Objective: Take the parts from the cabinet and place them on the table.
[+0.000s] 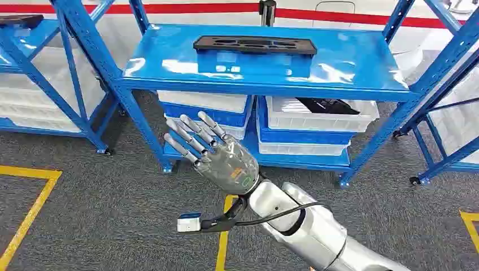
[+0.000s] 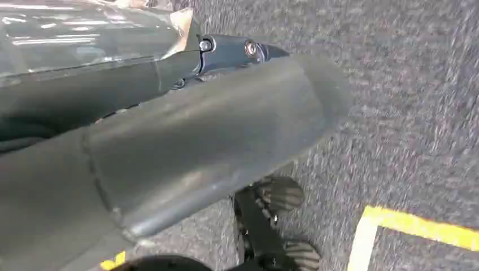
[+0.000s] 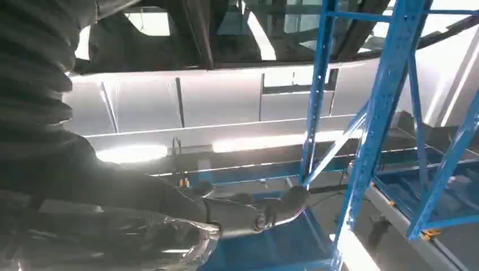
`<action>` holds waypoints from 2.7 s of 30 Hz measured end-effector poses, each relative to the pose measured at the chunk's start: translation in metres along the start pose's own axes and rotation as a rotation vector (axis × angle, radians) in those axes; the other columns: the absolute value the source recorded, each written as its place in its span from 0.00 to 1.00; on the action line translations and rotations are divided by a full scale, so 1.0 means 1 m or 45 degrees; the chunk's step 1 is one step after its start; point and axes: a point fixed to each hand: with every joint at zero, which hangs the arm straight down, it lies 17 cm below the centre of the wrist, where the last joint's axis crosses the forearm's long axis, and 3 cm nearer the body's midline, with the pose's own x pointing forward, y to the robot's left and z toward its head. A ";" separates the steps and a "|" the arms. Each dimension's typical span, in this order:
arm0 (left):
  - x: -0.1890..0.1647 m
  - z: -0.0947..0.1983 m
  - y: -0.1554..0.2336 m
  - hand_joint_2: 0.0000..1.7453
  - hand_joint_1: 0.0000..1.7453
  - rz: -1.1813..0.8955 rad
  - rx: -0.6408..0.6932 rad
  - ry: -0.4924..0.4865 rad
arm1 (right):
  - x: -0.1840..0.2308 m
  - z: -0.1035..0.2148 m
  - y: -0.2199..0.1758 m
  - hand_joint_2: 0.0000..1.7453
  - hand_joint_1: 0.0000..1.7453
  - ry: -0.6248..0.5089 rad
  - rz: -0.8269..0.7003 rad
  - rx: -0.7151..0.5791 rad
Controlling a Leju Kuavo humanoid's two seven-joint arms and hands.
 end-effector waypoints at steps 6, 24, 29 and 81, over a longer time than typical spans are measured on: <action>-0.002 0.001 0.001 0.00 0.00 -0.001 0.001 0.003 | 0.007 0.003 0.002 1.00 0.00 -0.009 -0.019 0.006; -0.006 0.002 0.003 0.00 0.00 0.007 0.014 0.011 | 0.014 0.006 0.007 1.00 0.00 -0.030 -0.040 0.017; -0.005 0.002 -0.002 0.00 0.00 0.008 0.004 0.009 | 0.013 0.005 0.008 1.00 0.00 -0.027 -0.037 0.019; -0.003 0.004 -0.021 0.00 0.00 -0.054 -0.051 0.007 | -0.041 0.067 0.084 1.00 0.00 0.383 0.004 0.400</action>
